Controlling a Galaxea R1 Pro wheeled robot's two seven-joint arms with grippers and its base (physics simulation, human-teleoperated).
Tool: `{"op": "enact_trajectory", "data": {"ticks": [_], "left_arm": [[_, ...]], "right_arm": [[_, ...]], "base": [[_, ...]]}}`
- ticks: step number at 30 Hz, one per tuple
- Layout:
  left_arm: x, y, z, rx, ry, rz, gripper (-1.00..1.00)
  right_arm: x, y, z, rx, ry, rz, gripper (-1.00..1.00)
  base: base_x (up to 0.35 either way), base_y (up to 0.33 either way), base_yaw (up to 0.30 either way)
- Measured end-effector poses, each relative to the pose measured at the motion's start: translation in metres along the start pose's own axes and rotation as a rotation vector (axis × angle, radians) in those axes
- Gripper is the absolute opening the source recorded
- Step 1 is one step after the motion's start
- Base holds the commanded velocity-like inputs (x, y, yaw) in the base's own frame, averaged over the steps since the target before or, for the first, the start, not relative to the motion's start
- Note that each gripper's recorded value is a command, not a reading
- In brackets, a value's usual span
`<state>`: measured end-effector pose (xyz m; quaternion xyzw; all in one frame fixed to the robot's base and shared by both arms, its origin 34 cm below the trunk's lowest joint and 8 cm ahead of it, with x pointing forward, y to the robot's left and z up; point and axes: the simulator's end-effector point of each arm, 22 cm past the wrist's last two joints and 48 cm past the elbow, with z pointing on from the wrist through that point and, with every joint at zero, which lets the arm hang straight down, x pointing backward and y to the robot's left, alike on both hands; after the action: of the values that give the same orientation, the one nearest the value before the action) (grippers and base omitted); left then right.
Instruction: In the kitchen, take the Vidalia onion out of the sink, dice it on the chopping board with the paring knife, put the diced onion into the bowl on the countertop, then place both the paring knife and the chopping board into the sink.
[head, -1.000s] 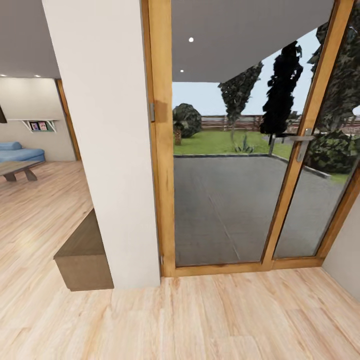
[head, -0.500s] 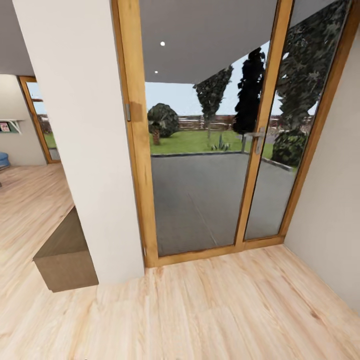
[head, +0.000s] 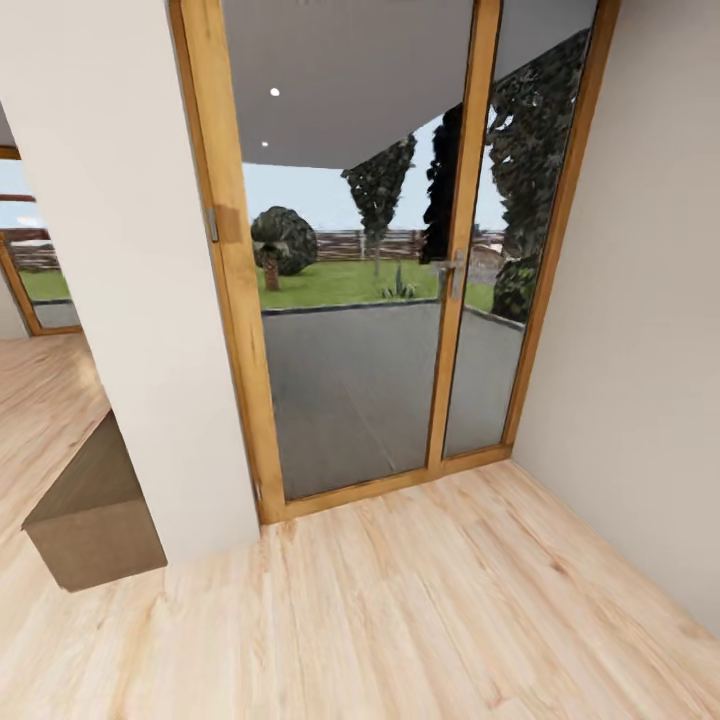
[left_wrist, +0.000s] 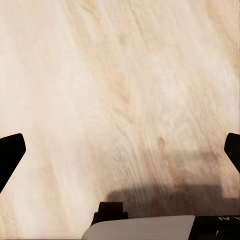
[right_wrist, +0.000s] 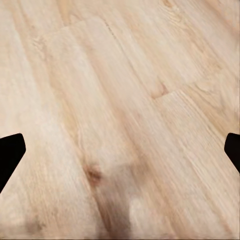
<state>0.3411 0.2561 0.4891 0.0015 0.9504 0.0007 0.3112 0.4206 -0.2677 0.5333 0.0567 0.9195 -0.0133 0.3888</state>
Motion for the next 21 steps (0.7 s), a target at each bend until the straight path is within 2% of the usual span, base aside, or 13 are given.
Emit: {"op": "enact_trajectory", "data": {"ticks": [10, 21], "left_arm": [[0.0000, -0.0001, 0.0000, 0.000, 0.000, 0.001, 1.00], [0.0000, -0.0002, 0.0000, 0.001, 0.000, 0.002, 1.00]], "right_arm": [[-0.0004, 0.0000, 0.0001, 0.000, -0.001, 0.000, 1.00], [-0.0014, -0.0059, 0.0004, 0.006, -0.002, -0.005, 1.00]], "base": [[-0.334, -0.010, -0.271], [-0.333, -0.112, -0.271]]}}
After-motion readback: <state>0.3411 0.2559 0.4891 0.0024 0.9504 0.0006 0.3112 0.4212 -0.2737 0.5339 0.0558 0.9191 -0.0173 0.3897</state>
